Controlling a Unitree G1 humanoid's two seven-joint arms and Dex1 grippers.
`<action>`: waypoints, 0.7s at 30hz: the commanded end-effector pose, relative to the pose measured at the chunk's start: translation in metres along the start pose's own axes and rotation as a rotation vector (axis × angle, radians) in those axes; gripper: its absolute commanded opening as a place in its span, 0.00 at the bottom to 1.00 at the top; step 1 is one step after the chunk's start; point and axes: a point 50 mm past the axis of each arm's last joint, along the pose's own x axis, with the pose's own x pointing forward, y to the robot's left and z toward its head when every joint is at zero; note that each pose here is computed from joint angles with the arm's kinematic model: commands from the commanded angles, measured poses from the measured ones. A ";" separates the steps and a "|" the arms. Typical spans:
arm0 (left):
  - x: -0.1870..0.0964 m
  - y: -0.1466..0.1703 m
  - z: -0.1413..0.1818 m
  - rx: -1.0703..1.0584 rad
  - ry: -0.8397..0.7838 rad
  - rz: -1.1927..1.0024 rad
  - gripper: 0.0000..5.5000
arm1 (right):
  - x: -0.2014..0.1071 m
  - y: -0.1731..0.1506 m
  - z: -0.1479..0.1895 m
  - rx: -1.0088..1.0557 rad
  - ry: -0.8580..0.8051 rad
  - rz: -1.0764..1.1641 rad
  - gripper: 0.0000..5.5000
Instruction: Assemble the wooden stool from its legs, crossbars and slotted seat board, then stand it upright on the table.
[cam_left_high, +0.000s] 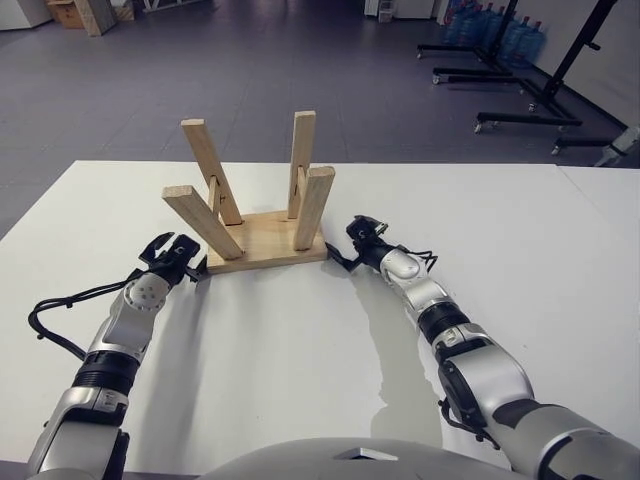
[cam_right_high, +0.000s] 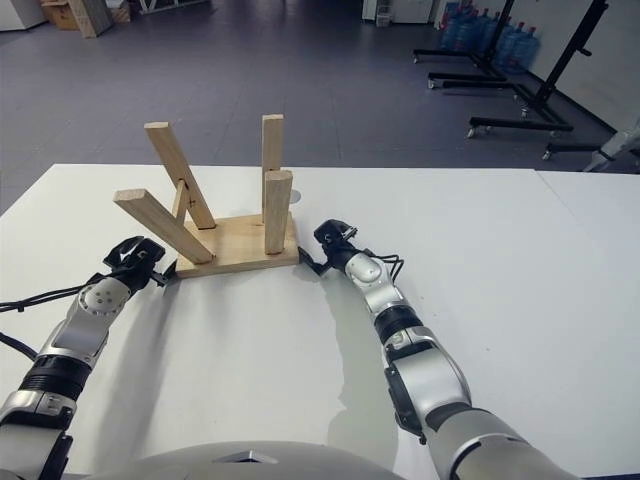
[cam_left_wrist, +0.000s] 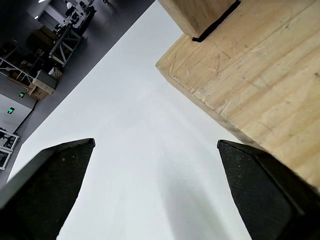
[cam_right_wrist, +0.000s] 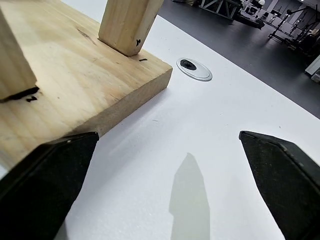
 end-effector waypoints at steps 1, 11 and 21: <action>-0.018 -0.087 -0.004 -0.049 0.048 -0.335 0.82 | -0.015 0.006 0.005 -0.043 -0.074 0.092 0.95; -0.066 -0.081 0.014 -0.012 0.023 -0.399 0.82 | -0.148 0.015 -0.022 -0.177 0.133 0.362 0.95; -0.073 -0.065 0.013 0.033 0.090 -0.405 0.82 | -0.148 -0.008 -0.006 -0.103 0.149 0.262 0.95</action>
